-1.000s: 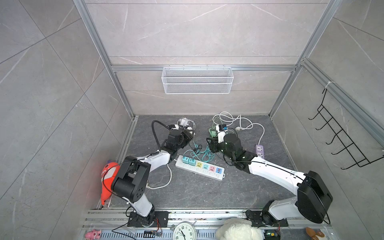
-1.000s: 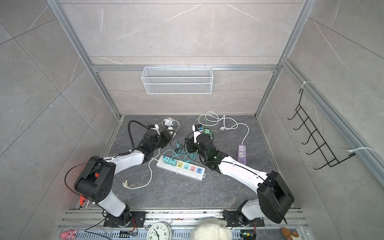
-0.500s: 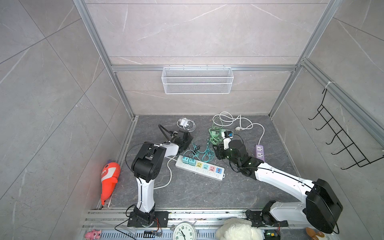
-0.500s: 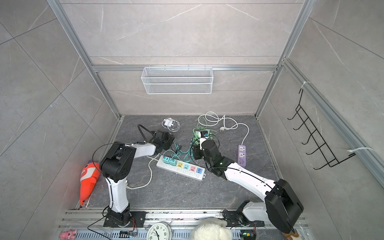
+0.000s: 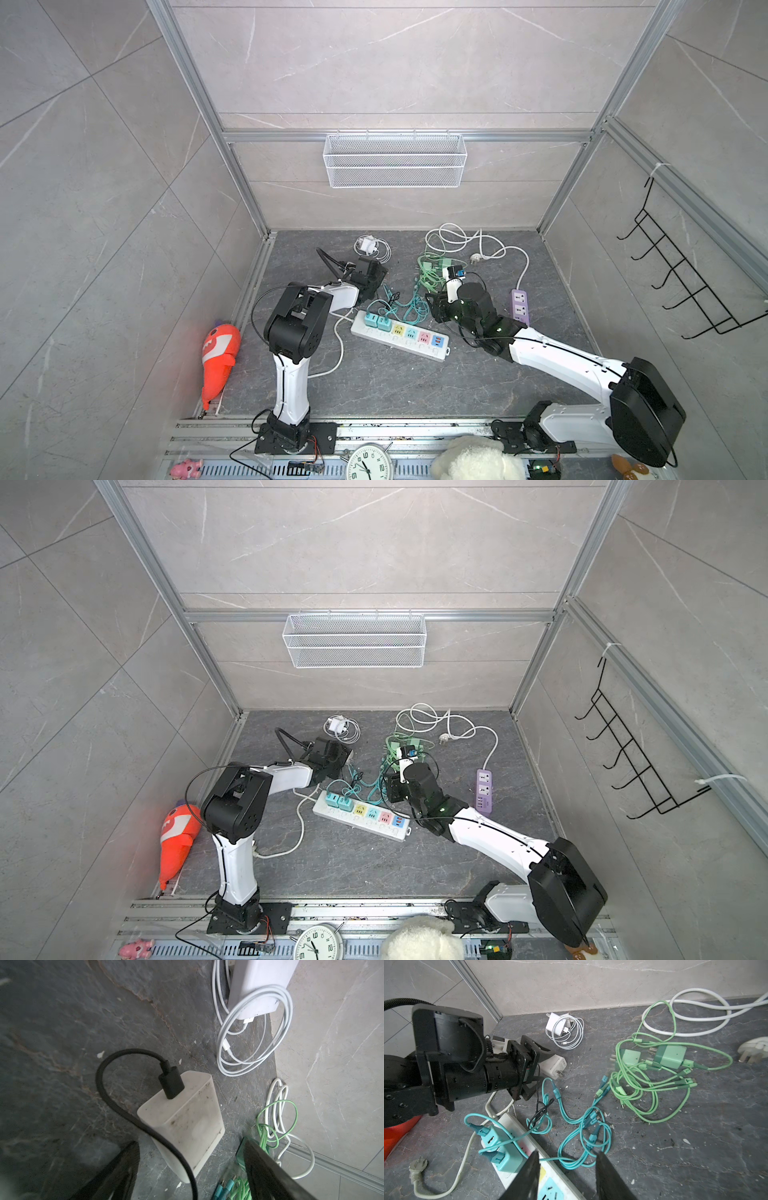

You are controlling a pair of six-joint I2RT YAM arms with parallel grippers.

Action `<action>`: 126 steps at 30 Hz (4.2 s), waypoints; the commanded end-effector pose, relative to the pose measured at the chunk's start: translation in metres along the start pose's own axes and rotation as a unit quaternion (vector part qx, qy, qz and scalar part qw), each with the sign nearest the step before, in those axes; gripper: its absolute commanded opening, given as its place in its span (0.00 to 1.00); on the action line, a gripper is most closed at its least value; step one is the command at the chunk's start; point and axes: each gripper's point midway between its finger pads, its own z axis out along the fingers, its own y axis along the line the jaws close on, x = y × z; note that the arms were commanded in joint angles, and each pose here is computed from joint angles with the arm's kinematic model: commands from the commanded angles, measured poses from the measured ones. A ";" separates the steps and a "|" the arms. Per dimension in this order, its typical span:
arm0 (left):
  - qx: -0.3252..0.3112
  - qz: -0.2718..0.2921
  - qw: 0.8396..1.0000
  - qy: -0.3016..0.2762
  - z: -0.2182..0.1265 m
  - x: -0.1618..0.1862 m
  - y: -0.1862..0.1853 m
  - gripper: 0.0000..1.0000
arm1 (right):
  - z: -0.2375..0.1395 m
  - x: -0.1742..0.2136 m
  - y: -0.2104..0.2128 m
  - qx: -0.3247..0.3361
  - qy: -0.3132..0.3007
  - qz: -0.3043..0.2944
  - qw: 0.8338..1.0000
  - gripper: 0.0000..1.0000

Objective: Insert the plug

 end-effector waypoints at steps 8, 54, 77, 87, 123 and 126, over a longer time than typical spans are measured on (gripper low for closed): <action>-0.040 0.167 0.983 0.060 -0.047 0.007 0.006 0.89 | -0.012 -0.004 -0.007 0.007 -0.018 -0.012 1.000 0.46; 0.130 0.892 0.398 0.169 -0.025 0.001 -0.030 0.91 | -0.047 -0.003 -0.024 0.025 -0.020 -0.032 0.999 0.46; 0.091 0.907 0.343 0.228 0.015 -0.010 0.012 0.88 | -0.052 -0.006 -0.013 -0.005 -0.018 -0.058 0.998 0.46; 0.079 0.905 0.341 0.243 0.016 -0.018 0.026 0.87 | -0.051 -0.007 -0.012 -0.006 -0.019 -0.062 0.998 0.46; 0.101 0.836 0.471 0.261 0.014 0.013 0.009 0.41 | -0.043 0.005 -0.028 0.035 0.028 -0.037 0.998 0.45; 0.124 0.820 0.502 0.244 0.008 0.017 -0.007 0.37 | -0.046 0.003 -0.028 0.039 0.029 -0.029 0.998 0.45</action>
